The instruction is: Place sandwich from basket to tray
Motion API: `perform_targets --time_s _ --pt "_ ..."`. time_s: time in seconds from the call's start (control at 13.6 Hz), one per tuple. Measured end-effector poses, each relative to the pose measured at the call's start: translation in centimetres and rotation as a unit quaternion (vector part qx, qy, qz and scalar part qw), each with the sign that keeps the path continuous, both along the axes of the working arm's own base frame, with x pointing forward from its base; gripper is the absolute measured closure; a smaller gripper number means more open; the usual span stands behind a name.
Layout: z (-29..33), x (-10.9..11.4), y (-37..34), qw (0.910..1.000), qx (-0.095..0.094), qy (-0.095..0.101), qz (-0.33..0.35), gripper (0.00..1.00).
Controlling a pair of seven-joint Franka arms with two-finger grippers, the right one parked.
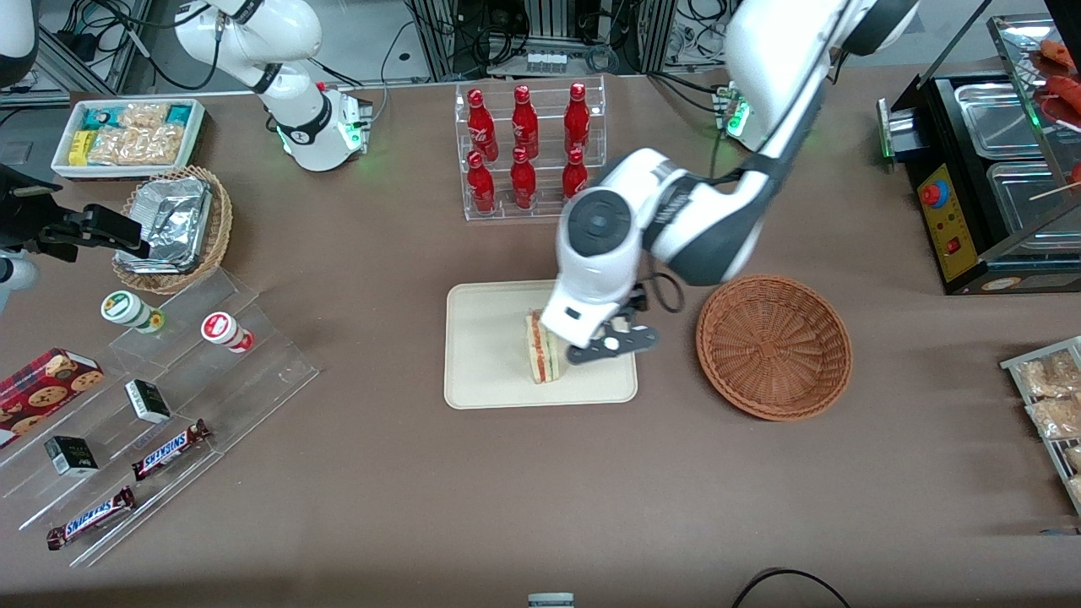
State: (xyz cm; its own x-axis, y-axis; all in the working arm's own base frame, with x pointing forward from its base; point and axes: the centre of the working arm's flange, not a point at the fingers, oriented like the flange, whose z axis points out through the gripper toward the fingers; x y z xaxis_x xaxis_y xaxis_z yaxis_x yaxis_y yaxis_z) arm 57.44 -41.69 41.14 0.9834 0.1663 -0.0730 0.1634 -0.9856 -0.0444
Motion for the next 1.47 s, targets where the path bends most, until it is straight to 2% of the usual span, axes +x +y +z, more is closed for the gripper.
perform_targets --time_s 0.15,0.29,0.59,0.88,1.1,1.25,1.47 --pt "1.2 1.5 4.7 0.9996 -0.010 0.010 -0.023 0.00" --pt "2.5 2.0 9.8 0.9982 -0.013 0.021 -0.055 0.00" --pt "6.2 0.3 18.2 0.9934 -0.002 0.043 -0.106 0.00" --pt "9.6 -0.3 24.7 0.9909 0.001 0.059 -0.120 0.00" --pt "12.5 -1.0 29.0 0.9923 0.002 0.057 -0.110 0.00" --pt "15.0 -1.6 32.6 0.9931 0.003 0.048 -0.108 0.00" --pt "18.3 -3.6 35.8 0.9942 0.005 0.043 -0.099 0.00"
